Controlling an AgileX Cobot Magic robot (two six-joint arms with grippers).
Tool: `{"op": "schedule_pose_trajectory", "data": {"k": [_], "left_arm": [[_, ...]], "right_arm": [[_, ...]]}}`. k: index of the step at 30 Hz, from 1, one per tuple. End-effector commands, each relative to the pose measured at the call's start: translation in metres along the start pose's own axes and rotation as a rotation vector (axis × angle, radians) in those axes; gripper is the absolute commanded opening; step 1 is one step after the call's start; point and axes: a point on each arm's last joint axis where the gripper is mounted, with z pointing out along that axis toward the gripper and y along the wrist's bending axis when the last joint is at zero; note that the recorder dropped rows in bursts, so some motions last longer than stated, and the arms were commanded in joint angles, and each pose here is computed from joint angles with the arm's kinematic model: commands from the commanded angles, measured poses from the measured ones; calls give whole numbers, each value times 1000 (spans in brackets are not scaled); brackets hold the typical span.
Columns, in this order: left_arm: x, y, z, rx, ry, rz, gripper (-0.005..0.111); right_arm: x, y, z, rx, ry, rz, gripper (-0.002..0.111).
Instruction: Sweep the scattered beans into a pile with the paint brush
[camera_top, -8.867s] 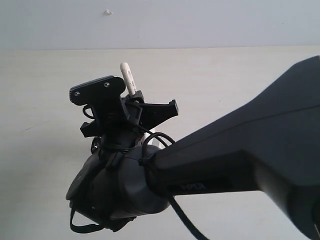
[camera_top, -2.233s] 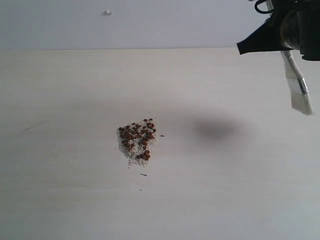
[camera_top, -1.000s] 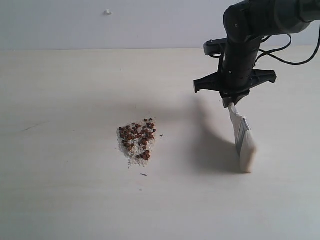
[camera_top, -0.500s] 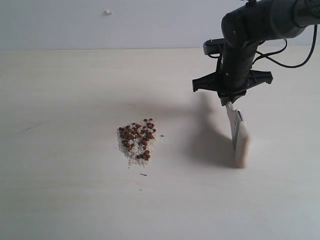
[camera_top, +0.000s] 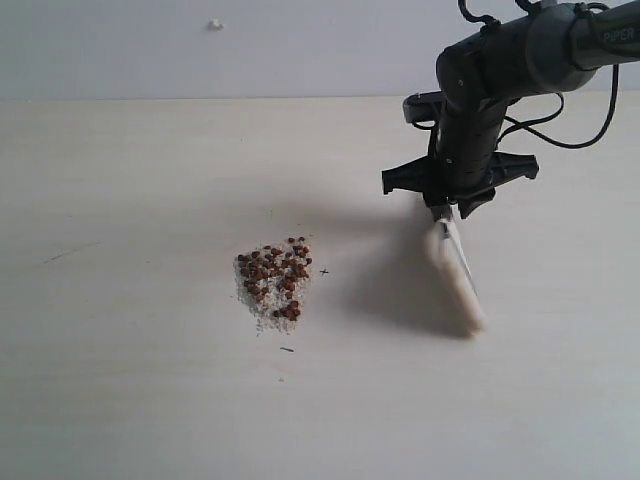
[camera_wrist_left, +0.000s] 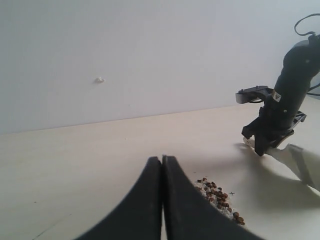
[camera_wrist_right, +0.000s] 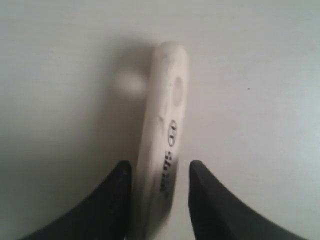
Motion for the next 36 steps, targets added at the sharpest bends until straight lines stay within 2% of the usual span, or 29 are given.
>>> {"op": "schedule_pose_trajectory", "data": {"k": [1,11,25,33,36], "left_arm": [[1,0,0,-1,-5,-2,0],[1,0,0,-1,-5,-2,0],[1,0,0,-1,-5,-2,0],[1,0,0,-1,-5,-2,0],[1,0,0,-1,-5,-2,0]], "right_arm": [[-4,-1,0,2,-23,-5,42],[-10,-1,-10,-20,-94,-78,42],[-30,-7,-74,-81,-365,1,41],[-26,-17,-83,-39,-488,10,31],[-21,-22,-85,-26,-552,23,23]]}}
